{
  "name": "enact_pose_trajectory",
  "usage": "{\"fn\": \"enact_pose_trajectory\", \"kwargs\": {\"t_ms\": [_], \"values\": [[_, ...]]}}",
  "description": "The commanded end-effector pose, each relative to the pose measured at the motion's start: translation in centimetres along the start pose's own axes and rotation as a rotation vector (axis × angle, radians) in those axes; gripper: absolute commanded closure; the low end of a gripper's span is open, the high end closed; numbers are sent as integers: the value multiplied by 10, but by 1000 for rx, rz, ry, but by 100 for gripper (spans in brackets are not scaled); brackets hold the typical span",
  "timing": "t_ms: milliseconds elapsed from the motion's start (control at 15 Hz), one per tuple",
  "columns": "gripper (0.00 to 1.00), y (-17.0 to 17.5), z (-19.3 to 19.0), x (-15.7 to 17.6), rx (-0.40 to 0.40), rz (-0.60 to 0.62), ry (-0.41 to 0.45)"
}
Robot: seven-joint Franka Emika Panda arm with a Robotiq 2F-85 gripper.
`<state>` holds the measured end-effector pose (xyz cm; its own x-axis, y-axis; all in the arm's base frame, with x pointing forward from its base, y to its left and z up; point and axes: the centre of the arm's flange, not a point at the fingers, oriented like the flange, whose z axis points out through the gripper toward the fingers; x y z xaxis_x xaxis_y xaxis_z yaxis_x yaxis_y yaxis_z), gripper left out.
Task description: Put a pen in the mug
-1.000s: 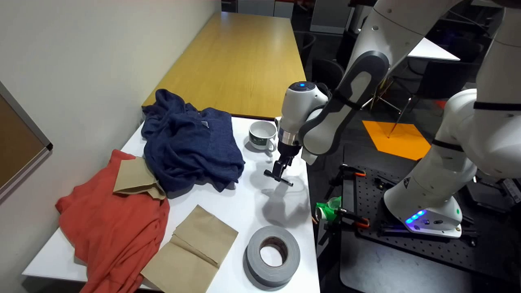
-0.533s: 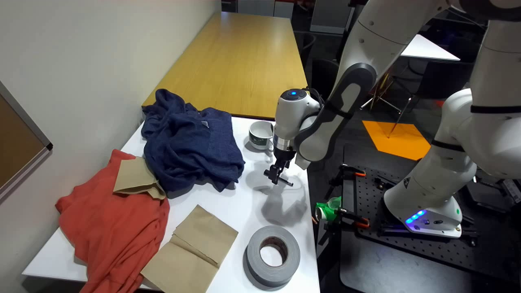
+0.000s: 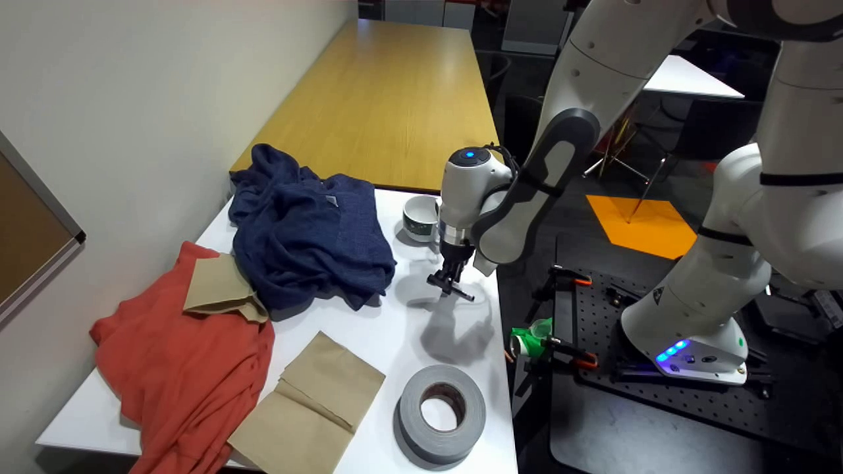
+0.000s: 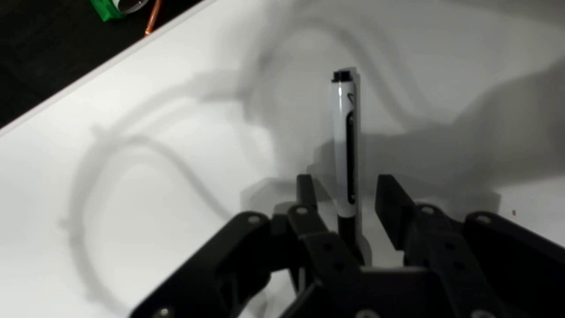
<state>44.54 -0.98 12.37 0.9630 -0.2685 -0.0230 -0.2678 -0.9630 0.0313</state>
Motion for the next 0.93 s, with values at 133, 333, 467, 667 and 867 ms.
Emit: {"fn": "enact_pose_trajectory", "kwargs": {"t_ms": [133, 333, 467, 667, 867], "values": [[99, 2, 1, 2, -3, 27, 24], [98, 3, -1, 2, -4, 29, 25], [97, 3, -13, 1, 3, 37, 39], [97, 7, -49, 2, 23, 57, 99], [97, 20, -89, 14, 54, 106, 167]]}}
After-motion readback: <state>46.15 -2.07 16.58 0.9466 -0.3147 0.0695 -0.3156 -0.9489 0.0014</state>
